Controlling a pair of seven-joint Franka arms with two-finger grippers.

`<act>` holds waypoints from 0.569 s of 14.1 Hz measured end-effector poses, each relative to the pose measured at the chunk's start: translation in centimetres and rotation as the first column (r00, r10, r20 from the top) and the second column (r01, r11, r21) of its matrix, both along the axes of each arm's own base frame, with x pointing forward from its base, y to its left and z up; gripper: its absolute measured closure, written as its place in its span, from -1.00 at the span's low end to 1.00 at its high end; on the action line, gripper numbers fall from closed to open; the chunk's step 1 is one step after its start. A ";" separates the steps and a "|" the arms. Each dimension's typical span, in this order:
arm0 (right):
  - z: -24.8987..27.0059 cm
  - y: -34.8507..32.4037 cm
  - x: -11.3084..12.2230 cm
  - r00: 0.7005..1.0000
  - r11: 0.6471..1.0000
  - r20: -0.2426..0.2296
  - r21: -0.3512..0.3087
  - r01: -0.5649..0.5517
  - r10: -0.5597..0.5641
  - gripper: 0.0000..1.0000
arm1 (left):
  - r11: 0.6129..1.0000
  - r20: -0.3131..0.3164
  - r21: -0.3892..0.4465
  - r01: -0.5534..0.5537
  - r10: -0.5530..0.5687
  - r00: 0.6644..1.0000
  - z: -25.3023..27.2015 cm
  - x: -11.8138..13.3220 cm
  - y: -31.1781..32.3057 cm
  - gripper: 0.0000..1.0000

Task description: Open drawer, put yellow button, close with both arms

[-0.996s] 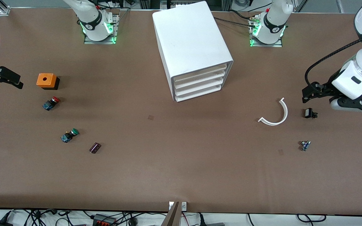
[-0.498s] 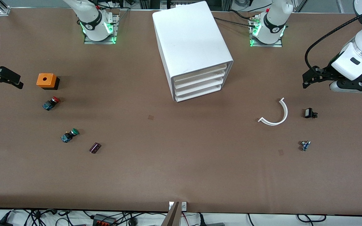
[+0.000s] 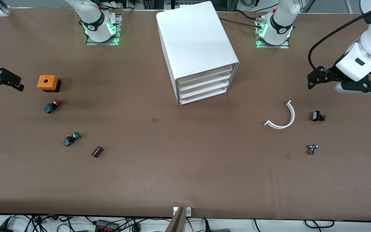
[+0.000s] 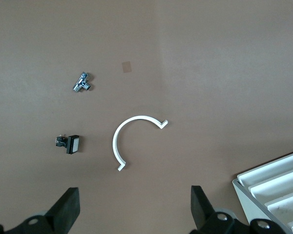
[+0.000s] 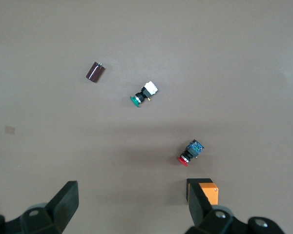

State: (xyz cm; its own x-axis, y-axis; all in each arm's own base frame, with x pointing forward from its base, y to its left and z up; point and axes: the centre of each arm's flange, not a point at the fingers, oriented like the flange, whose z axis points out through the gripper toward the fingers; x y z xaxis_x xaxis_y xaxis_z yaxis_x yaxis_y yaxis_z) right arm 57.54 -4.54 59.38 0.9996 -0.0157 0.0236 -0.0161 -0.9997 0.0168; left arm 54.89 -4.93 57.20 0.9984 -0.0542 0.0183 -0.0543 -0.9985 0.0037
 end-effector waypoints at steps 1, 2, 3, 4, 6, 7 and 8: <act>0.0 0.0 0.0 1.000 1.000 0.000 0.000 0.000 0.000 -1.00 | 1.000 0.000 0.000 0.000 0.000 1.000 0.0 0.0 0.0 -1.00; 0.0 0.0 0.0 1.000 1.000 -0.001 0.000 0.000 0.000 -1.00 | 1.000 0.000 0.000 0.000 0.000 1.000 0.0 0.0 0.0 -1.00; 0.0 0.0 0.0 1.000 1.000 -0.001 0.000 0.000 0.000 -1.00 | 1.000 0.000 0.000 0.001 -0.001 1.000 0.0 0.0 0.0 -1.00; 0.0 0.0 0.0 1.000 1.000 -0.001 0.000 0.000 0.000 -1.00 | 1.000 0.000 0.000 0.001 -0.001 1.000 0.0 0.0 -0.1 -1.00; -0.1 0.1 0.0 1.000 1.000 -0.001 0.000 -0.002 0.002 -1.00 | 1.000 -0.001 0.000 0.002 -0.002 1.000 0.0 0.0 -0.1 -1.00; -0.1 0.1 0.0 1.000 1.000 -0.001 0.000 -0.003 0.003 -1.00 | 1.000 -0.004 0.000 0.002 -0.002 1.000 0.0 -0.1 -0.1 -1.00; -0.1 0.2 0.0 1.000 1.000 -0.001 0.000 -0.003 0.003 -1.00 | 1.000 -0.006 0.001 0.002 -0.002 1.000 0.0 -0.1 -0.1 -1.00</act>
